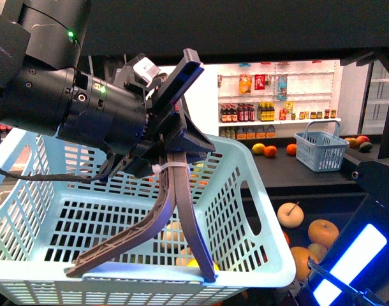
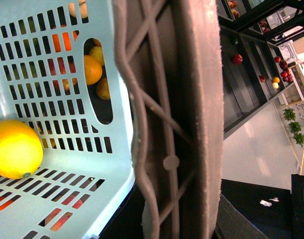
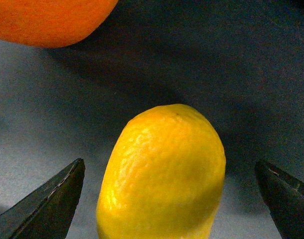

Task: Pick lemon from shelf

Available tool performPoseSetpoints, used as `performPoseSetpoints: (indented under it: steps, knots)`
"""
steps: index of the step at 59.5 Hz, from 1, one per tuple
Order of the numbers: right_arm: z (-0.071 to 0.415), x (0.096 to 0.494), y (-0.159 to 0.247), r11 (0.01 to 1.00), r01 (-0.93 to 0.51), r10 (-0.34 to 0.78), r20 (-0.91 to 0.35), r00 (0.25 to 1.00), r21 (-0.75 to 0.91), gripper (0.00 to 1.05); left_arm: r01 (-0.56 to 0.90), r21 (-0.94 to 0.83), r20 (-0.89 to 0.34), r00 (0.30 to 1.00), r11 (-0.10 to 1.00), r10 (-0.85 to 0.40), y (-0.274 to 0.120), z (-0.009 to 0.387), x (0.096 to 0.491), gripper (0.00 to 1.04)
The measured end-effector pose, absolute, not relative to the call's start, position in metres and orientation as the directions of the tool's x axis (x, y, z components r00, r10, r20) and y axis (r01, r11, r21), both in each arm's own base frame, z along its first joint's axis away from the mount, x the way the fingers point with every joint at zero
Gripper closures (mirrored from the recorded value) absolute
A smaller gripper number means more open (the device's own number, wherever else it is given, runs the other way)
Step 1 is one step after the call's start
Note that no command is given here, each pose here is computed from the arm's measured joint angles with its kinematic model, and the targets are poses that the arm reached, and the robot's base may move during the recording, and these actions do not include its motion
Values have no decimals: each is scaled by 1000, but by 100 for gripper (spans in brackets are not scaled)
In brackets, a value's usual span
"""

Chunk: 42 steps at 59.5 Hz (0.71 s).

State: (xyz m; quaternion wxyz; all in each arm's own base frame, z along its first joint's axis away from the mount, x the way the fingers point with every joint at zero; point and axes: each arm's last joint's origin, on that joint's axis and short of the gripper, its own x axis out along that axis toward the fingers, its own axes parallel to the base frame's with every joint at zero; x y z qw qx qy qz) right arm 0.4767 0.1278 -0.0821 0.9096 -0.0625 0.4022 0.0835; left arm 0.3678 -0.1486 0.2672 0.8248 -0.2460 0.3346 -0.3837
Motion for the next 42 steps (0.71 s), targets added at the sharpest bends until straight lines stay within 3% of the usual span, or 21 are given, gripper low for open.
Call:
performPoseSetpoints:
  steps: [13, 33, 42]
  knots:
    - [-90, 486, 131, 982, -180, 85, -742, 664, -49, 4, 470, -664, -362, 478, 582, -800, -149, 267, 368, 91]
    - [-89, 490, 127, 985, -164, 76, -737, 672, -47, 49, 468, -663, -363, 481, 584, -798, -149, 267, 368, 91]
    - [-84, 482, 114, 989, -134, 40, -743, 668, -68, 54, 468, -663, -363, 481, 584, -798, -149, 267, 368, 91]
